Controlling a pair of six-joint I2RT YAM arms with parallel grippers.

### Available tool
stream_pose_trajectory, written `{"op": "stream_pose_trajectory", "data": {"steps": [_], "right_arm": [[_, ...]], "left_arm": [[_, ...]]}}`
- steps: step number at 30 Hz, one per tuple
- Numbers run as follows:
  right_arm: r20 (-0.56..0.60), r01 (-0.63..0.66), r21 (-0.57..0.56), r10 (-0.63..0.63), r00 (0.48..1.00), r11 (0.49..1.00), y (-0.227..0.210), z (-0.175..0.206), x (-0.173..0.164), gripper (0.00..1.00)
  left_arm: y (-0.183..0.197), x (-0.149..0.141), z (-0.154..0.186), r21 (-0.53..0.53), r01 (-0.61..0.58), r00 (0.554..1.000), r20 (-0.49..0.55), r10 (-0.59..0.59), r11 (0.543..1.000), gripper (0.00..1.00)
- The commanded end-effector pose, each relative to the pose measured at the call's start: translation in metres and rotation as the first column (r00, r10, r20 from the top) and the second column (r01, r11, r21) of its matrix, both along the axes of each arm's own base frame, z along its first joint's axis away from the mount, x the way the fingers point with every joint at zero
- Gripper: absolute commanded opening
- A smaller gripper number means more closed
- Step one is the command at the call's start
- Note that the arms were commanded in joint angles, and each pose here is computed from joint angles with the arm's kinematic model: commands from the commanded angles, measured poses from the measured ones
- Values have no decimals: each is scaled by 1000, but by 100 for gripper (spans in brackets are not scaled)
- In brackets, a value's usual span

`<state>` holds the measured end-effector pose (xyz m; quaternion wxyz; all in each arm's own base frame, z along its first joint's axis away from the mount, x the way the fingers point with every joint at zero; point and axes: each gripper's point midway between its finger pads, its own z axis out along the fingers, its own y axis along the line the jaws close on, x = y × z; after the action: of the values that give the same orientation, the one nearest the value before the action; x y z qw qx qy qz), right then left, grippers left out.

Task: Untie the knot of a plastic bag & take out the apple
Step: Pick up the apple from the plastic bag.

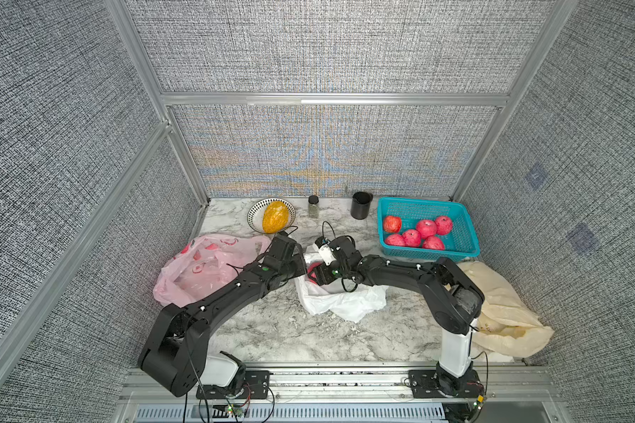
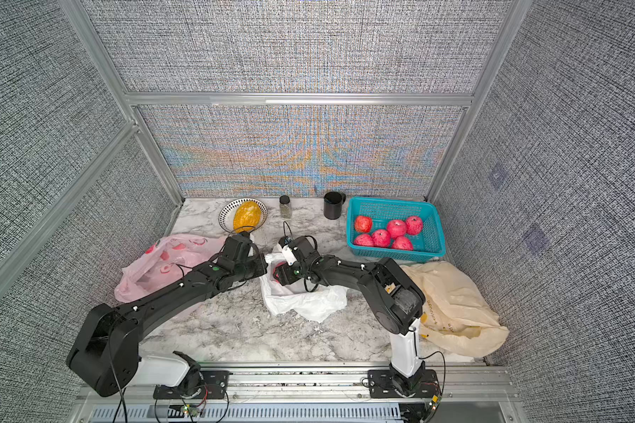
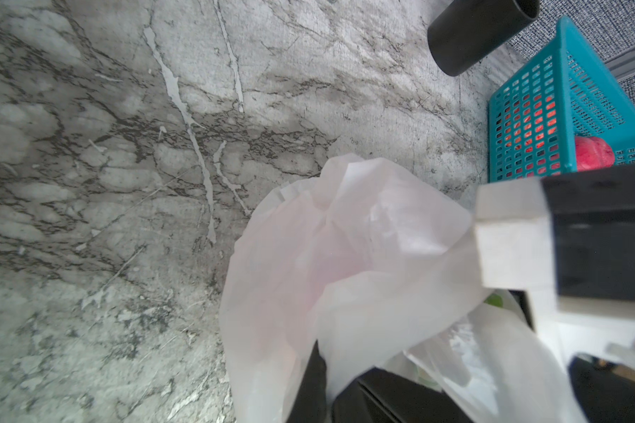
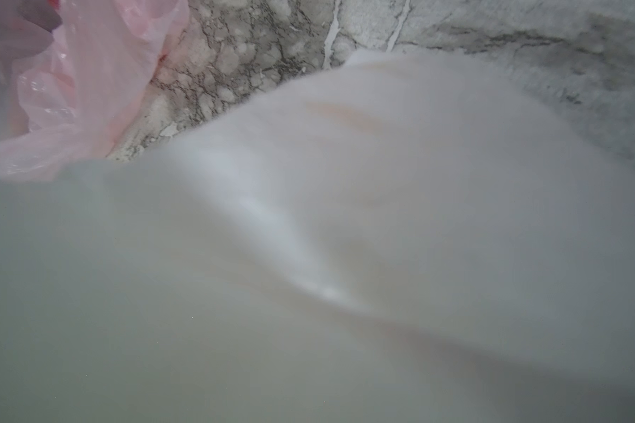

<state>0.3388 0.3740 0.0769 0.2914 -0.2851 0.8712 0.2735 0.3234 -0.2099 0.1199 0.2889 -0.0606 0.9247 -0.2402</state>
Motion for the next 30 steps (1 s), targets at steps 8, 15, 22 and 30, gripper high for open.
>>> {"op": "stream_pose_trajectory", "data": {"steps": [8,15,22,30], "right_arm": [[-21,-105,40,106,994,994,-16,42,-45,70],[-77,-255,69,260,963,965,-27,58,-89,71],[-44,-309,173,321,946,935,-33,87,-100,72],[102,-251,376,229,968,892,-56,175,-66,74]], "left_arm": [[2,2,3,10,-6,1000,13,6,1000,8],[1,3,2,14,-4,1000,14,4,1000,8],[1,4,4,19,1,1000,17,-1,1000,8],[1,5,3,23,3,1000,15,-4,1000,8]]}}
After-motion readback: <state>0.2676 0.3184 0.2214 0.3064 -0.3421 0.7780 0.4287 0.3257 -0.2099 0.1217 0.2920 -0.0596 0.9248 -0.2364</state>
